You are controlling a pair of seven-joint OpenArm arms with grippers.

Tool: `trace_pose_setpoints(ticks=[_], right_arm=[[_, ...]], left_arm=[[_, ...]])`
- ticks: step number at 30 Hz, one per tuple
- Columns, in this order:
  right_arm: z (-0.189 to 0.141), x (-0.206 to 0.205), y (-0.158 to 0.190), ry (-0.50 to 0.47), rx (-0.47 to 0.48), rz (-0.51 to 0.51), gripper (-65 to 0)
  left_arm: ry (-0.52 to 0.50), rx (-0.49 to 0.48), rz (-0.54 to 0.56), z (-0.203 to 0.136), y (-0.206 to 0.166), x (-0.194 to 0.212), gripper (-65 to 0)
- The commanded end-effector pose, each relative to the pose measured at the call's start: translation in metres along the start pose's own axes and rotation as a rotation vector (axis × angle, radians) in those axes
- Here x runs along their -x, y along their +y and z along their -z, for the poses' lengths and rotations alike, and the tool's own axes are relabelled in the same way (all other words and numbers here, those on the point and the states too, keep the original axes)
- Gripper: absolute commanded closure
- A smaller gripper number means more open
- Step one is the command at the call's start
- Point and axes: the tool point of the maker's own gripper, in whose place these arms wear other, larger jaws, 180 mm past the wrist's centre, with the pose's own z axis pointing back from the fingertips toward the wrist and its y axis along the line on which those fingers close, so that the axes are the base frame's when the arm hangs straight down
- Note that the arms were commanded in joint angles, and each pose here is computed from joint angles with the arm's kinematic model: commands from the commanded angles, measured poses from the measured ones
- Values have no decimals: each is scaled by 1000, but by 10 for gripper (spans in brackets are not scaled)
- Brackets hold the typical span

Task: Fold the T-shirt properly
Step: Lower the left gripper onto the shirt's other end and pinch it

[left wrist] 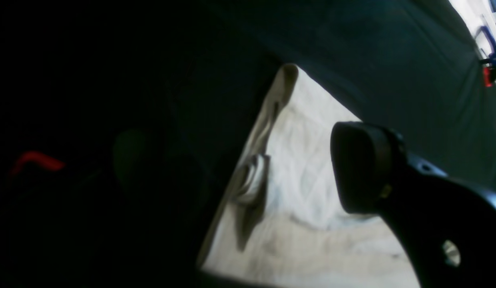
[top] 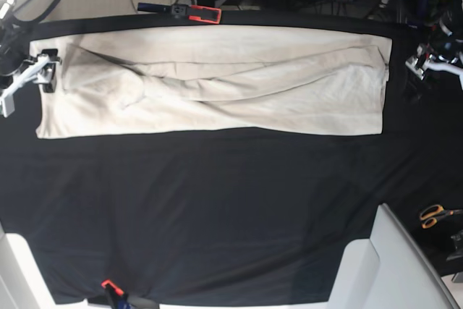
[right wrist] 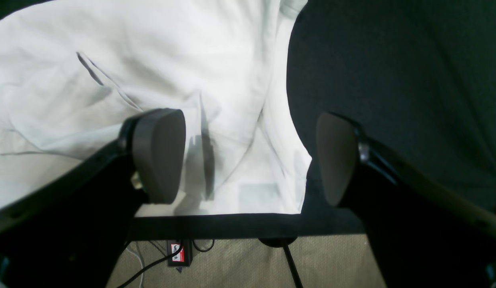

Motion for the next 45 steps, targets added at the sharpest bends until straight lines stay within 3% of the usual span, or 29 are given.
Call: trace_pose_setpoints(ticks=[1, 10, 18, 34, 36, 41, 45], right_arm=[[-3, -12, -5, -41, 9, -11, -468], [-3, -11, -1, -40, -11, -33, -468], [-4, -11, -3, -40, -7, -30, -468], [-3, -11, -1, -40, -11, -33, -468], [-3, -11, -1, -40, -11, -33, -468], [-3, -11, -1, -40, -11, -33, -468], [-4, -11, -2, -40, -9, -32, -468]], left_arm=[[-48, 26, 23, 1, -5, -22, -643], [73, 78, -17, 41, -20, 11, -617], [170, 19, 85, 50, -18, 63, -617], [209, 61, 50, 58, -41, 89, -611], [207, 60, 51, 58, -41, 88, -556], [200, 60, 46, 59, -41, 87, -331], [203, 56, 40, 58, -39, 89, -235]])
